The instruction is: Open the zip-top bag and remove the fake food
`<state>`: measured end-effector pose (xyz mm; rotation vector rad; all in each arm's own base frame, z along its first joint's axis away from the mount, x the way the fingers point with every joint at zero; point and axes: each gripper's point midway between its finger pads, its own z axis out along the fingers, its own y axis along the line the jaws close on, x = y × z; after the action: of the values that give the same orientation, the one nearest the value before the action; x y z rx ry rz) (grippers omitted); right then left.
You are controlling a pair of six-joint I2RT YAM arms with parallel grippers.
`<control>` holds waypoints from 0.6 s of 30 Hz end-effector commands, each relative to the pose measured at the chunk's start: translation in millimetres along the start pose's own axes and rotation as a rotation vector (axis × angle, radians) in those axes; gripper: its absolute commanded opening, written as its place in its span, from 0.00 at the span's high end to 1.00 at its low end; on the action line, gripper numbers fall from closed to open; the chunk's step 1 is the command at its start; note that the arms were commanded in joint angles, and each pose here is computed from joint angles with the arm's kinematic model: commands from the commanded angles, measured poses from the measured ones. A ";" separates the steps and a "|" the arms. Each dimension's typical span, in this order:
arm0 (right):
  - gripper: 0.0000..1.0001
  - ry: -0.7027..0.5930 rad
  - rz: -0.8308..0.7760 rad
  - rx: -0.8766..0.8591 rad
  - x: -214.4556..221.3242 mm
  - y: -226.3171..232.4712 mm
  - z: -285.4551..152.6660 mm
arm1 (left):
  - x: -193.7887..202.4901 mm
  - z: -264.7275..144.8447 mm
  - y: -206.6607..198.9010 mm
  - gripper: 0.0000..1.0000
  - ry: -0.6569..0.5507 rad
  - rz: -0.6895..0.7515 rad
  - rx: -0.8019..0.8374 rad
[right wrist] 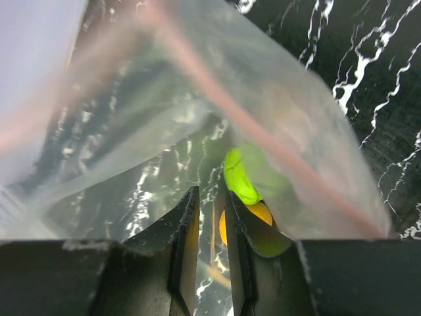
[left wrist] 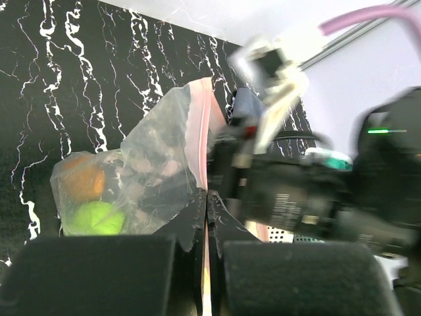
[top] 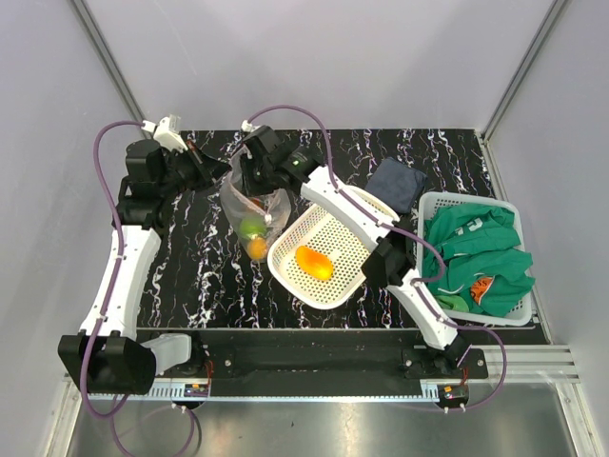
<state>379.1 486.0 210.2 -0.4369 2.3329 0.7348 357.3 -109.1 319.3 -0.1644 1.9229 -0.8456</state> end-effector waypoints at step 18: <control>0.45 0.167 0.003 0.001 73.9 -20.2 75.7 | 7.7 6.2 6.4 1.00 -0.009 0.024 0.011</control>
<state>380.6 495.8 121.3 -0.4753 2.4694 0.6767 357.2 -110.3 302.9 -0.1729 1.9508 -0.8468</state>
